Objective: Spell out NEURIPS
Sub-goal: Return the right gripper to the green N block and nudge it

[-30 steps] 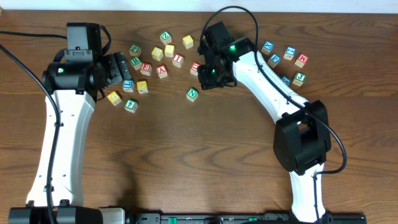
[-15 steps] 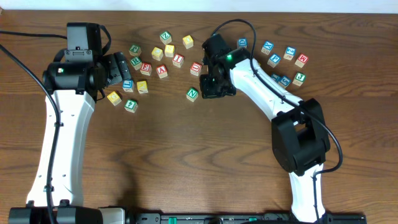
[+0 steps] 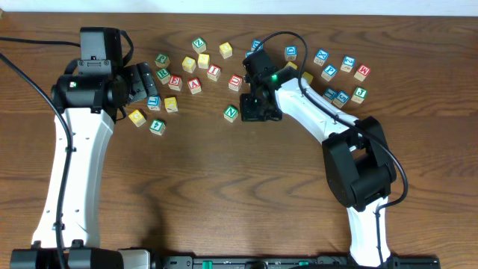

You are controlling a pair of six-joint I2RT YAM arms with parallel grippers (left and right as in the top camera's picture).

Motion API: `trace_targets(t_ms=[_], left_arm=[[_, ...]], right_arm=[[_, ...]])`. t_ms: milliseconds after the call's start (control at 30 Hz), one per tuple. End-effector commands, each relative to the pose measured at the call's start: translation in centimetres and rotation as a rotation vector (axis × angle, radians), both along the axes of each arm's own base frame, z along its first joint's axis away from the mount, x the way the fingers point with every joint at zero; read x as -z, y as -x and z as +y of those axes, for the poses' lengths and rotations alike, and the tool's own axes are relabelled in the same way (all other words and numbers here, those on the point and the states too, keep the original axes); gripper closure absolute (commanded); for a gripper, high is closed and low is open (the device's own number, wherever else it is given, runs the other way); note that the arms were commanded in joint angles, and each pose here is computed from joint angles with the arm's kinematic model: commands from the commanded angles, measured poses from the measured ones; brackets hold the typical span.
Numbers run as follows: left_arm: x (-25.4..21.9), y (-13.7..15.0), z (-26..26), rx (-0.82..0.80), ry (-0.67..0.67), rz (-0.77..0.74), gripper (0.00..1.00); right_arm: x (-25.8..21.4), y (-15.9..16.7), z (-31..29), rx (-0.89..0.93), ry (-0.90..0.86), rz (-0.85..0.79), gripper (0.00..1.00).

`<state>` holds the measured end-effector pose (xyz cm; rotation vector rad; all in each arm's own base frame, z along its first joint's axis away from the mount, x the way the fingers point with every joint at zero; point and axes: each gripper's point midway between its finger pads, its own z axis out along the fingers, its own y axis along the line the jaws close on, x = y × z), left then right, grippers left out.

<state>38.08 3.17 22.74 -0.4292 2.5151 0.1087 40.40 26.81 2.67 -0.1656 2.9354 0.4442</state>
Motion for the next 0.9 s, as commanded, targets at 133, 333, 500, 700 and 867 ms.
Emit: trace_targets(t_ms=[133,333,500,700,867], left_arm=[[0.1,0.1,0.3,-0.019,-0.006,0.004,0.02],[0.1,0.0,0.3,-0.018,-0.006,0.004,0.02],[0.1,0.0,0.3,-0.018,-0.006,0.004,0.02],[0.1,0.0,0.3,-0.018,-0.006,0.004,0.02],[0.1,0.1,0.3,-0.018,-0.005,0.004,0.02]], right_arm=[[1.0,0.7,2.4,-0.029,-0.022,-0.031,0.99],[0.9,0.5,3.3,-0.038,-0.008,-0.076,0.99],[0.9,0.2,3.2,-0.019,0.014,-0.096,0.99],[0.8,-0.4,3.5,-0.017,0.002,-0.124,0.99],[1.4,-1.1,4.0,-0.013,-0.012,-0.142,0.99]])
